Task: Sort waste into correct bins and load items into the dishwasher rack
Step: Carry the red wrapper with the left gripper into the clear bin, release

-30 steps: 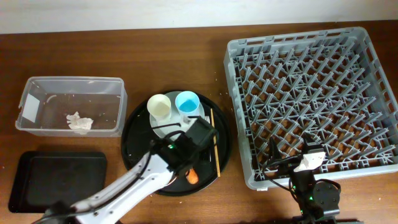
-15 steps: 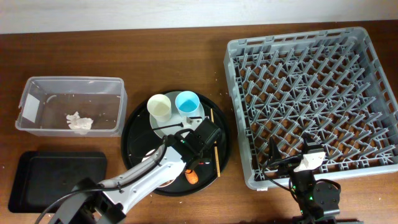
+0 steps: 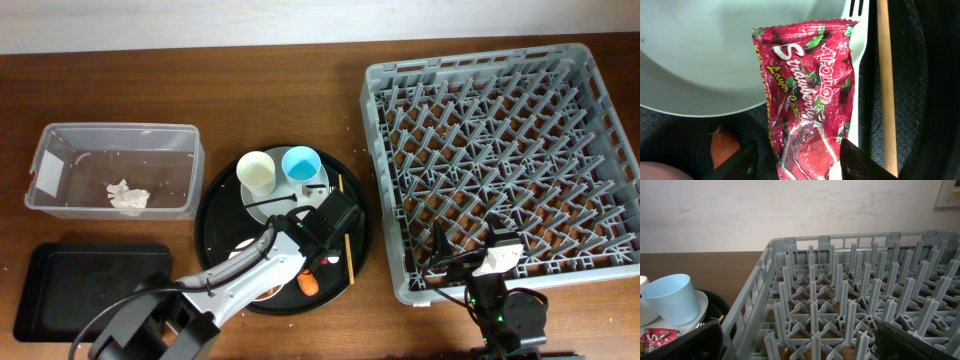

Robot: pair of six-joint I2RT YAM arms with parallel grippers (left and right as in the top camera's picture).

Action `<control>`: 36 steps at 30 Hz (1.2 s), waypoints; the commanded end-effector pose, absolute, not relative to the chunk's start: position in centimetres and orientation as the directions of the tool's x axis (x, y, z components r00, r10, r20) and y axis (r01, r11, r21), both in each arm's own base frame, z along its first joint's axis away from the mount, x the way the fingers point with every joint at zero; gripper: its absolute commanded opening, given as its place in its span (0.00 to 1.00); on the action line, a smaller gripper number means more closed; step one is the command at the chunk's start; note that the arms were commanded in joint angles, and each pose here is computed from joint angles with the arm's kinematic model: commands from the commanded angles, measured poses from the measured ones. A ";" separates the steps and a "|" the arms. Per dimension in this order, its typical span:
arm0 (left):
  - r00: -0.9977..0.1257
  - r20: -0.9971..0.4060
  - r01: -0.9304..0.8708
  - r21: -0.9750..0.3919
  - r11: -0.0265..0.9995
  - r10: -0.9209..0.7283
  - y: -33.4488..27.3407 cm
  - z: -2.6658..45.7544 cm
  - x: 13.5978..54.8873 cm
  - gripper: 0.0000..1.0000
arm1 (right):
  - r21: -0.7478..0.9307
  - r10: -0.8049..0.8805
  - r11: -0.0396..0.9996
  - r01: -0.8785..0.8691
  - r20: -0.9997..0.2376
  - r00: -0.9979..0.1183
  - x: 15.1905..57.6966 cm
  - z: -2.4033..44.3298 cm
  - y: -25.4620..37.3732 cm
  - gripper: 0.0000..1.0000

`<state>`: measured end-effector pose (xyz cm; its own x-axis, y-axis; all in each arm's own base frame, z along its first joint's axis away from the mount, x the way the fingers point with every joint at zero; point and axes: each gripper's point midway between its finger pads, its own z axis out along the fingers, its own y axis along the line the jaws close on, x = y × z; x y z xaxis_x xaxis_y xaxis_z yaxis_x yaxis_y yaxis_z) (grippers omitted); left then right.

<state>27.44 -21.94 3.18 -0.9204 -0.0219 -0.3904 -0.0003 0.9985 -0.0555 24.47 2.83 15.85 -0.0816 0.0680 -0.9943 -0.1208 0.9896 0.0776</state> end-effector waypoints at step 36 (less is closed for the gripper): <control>-0.342 -0.748 -0.656 -0.244 0.714 -0.569 6.7 21.8 34.4 0.01 | 0.078 0.068 0.990 -0.114 -0.994 -0.087 24.5 15.6 2.7 0.99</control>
<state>32.94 2.70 23.37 -0.3730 -0.5226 -0.7666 -0.5706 0.7808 -0.2546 24.47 2.84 15.84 -0.0825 0.0686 -0.9942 -0.1211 0.9895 0.0784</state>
